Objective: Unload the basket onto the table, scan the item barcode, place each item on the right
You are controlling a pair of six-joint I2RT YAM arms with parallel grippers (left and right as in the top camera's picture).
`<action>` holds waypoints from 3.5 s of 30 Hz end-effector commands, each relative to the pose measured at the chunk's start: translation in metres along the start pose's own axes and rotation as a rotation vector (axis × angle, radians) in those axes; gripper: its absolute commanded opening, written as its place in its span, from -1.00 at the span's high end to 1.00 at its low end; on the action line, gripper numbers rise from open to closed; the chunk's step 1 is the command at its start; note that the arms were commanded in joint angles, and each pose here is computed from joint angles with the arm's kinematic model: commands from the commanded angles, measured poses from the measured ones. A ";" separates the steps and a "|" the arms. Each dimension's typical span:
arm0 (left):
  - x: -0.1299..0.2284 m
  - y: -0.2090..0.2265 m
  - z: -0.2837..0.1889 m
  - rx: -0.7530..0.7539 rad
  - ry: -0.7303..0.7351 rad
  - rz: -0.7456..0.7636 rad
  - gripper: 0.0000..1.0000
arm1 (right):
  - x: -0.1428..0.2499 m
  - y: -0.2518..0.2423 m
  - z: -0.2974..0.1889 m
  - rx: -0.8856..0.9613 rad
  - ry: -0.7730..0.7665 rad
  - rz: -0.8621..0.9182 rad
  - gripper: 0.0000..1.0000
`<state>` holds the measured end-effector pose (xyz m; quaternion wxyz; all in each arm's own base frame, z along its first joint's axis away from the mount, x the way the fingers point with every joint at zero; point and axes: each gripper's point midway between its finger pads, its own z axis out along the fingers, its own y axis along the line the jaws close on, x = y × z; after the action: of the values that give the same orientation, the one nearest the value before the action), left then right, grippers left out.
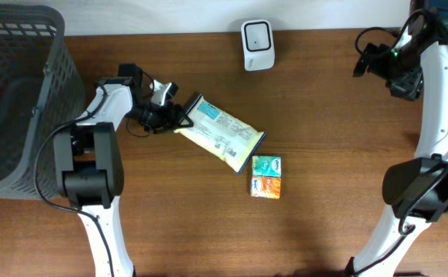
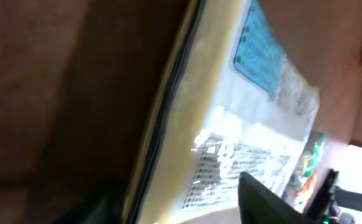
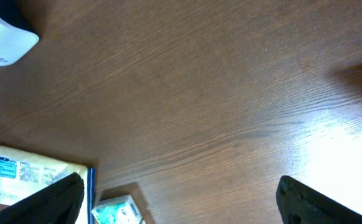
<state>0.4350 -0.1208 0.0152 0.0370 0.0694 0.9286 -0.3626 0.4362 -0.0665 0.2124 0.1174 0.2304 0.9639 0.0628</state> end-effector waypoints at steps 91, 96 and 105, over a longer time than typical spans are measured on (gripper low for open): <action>-0.039 -0.129 -0.109 -0.791 -0.055 0.145 -0.98 | 0.000 -0.004 0.005 0.020 0.008 0.003 -0.96; -0.035 -0.110 -0.120 -0.694 -0.031 0.049 -0.98 | 0.000 -0.004 0.005 0.020 0.008 0.003 -0.97; -0.027 -0.082 -0.093 -0.688 0.047 0.009 -0.99 | 0.000 -0.004 0.005 0.020 0.008 0.003 -0.97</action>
<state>0.4517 -0.1157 0.1501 0.0508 0.0660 0.9964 -0.0161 0.4362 -0.0670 0.2115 0.1163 0.2307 0.9641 0.0613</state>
